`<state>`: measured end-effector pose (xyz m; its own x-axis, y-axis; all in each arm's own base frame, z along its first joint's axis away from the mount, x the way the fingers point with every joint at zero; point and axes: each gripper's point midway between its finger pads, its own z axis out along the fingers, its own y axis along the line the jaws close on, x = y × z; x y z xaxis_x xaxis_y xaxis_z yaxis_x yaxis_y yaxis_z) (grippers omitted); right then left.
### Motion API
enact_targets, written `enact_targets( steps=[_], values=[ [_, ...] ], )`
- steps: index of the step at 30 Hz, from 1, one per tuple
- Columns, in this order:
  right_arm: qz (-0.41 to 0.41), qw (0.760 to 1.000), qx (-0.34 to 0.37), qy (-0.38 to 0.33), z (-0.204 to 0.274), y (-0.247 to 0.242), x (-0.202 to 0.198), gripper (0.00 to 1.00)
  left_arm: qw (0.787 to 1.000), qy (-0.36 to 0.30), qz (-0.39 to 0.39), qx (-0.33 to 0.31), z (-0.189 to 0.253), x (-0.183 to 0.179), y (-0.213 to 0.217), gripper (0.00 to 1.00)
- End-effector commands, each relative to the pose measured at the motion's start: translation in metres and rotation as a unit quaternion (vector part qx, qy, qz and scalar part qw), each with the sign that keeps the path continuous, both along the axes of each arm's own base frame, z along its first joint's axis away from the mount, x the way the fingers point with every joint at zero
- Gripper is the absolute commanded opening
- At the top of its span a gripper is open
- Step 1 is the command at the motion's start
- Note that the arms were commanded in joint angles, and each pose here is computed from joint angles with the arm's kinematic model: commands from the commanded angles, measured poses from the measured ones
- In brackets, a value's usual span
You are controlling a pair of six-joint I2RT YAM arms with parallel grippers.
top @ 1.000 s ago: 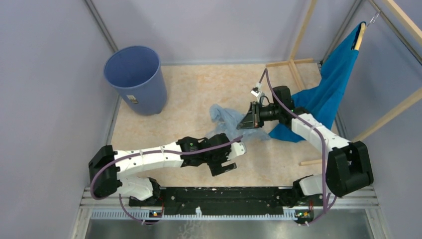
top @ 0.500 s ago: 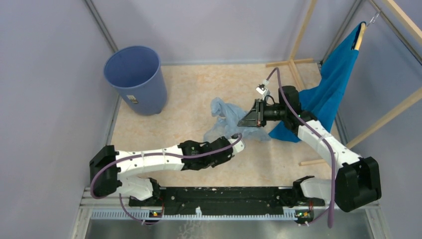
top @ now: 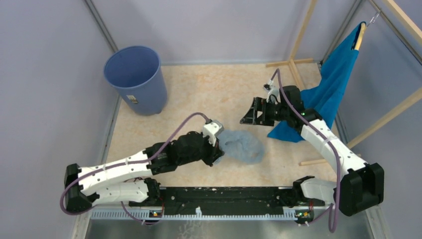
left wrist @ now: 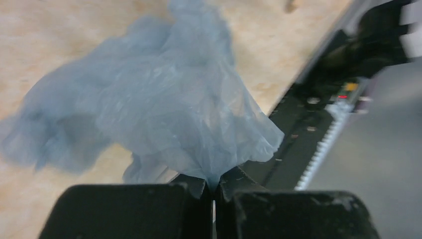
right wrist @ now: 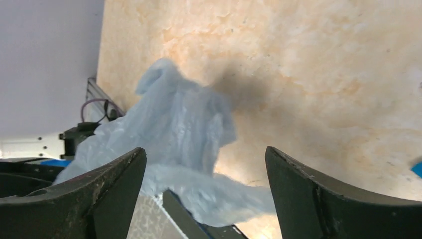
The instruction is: Put the trash bags into the trash bin
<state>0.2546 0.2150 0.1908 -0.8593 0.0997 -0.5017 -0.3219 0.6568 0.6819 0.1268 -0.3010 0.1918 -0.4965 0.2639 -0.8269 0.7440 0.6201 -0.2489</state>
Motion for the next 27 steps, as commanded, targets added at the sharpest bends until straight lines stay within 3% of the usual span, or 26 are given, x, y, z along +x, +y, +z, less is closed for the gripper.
enact_targets(
  steps=[1, 8, 12, 17, 19, 22, 27],
  values=[
    [-0.013, 0.995, -0.04, -0.093, 0.034, -0.014, 0.009, 0.9, 0.986, 0.079, -0.043, -0.141, 0.048, -0.011, -0.01, 0.0],
    [0.025, 0.993, -0.032, -0.111, 0.02, 0.0, -0.005, 0.95, 0.962, 0.182, -0.078, -0.187, 0.056, 0.012, 0.012, 0.0],
    [0.053, 0.996, -0.007, -0.076, 0.006, 0.023, -0.024, 0.95, 0.957, 0.194, -0.077, -0.2, 0.061, 0.024, 0.013, 0.0],
    [0.025, 0.998, 0.005, -0.049, -0.002, 0.047, -0.037, 0.95, 0.948, 0.219, -0.079, -0.218, 0.06, 0.027, 0.007, 0.0],
    [-0.006, 0.999, -0.015, -0.048, -0.015, 0.052, -0.034, 0.92, 0.943, 0.226, -0.084, -0.229, 0.061, 0.026, 0.005, 0.0],
    [-0.054, 0.997, -0.038, -0.031, -0.036, 0.053, -0.028, 0.8, 0.938, 0.234, -0.089, -0.239, 0.063, 0.026, 0.003, 0.0],
    [-0.095, 0.995, -0.024, -0.029, -0.045, 0.057, -0.019, 0.73, 0.936, 0.238, -0.093, -0.242, 0.066, 0.023, 0.005, 0.0]
  ],
)
